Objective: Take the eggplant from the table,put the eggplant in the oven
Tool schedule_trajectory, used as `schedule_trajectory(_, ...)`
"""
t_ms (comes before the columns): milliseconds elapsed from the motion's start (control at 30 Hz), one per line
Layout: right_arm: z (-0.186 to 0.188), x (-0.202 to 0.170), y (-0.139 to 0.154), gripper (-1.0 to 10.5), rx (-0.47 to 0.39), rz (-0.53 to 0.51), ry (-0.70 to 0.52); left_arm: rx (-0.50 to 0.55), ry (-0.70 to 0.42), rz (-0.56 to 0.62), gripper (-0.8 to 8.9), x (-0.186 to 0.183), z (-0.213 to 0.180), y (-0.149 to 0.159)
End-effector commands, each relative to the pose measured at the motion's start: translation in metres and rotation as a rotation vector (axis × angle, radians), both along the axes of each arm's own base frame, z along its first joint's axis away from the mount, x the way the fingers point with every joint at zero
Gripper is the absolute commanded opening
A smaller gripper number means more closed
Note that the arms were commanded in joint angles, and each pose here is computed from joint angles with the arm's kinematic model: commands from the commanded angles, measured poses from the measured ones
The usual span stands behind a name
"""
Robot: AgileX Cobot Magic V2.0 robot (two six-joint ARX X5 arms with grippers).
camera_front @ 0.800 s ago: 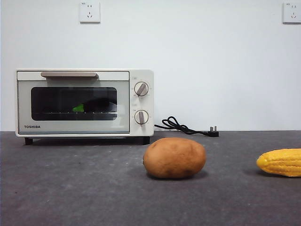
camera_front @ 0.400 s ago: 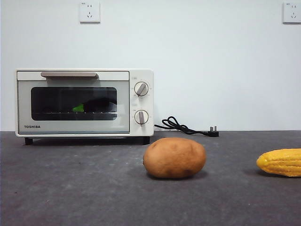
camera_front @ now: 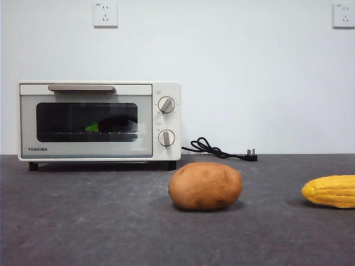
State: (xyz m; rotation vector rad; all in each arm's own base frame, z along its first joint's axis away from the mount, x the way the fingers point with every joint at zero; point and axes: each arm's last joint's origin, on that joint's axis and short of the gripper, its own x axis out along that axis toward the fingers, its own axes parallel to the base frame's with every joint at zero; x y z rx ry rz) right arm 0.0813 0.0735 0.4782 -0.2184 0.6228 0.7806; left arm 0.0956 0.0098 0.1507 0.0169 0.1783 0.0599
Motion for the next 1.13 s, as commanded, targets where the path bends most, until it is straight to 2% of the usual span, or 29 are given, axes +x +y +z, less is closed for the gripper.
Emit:
schedule_trajectory(33,0.002,-0.009,-0.018,0.0,-0.001,-0.069,-0.050,-0.007,-0.003,-0.005,-0.04,0.001,-0.002,0.000)
schedule_trajectory(233,0.020,-0.043,-0.056,0.0,0.149,-0.308,-0.276,-0.007,-0.003,-0.005,-0.04,0.001,-0.002,0.000)
schedule_trajectory(300,0.024,-0.061,-0.065,0.0,0.158,-0.404,-0.372,-0.007,-0.003,-0.005,-0.04,0.001,-0.002,0.000)
schedule_trajectory(433,0.025,-0.096,-0.073,0.0,0.107,-0.521,-0.535,-0.007,-0.004,-0.005,-0.04,0.001,-0.002,0.000)
schedule_trajectory(533,0.024,-0.117,-0.074,0.0,0.088,-0.560,-0.610,-0.007,-0.003,-0.005,-0.04,0.001,-0.002,0.000)
schedule_trajectory(767,0.013,-0.148,-0.071,0.0,0.117,-0.623,-0.704,-0.007,-0.003,-0.005,-0.04,0.001,-0.002,0.000)
schedule_trajectory(933,-0.008,-0.139,-0.070,0.0,0.151,-0.629,-0.817,-0.007,-0.004,-0.005,-0.04,0.001,-0.002,0.000)
schedule_trajectory(1133,-0.065,-0.102,-0.070,0.0,0.177,-0.634,-0.897,-0.007,-0.004,-0.005,-0.04,0.001,-0.002,0.000)
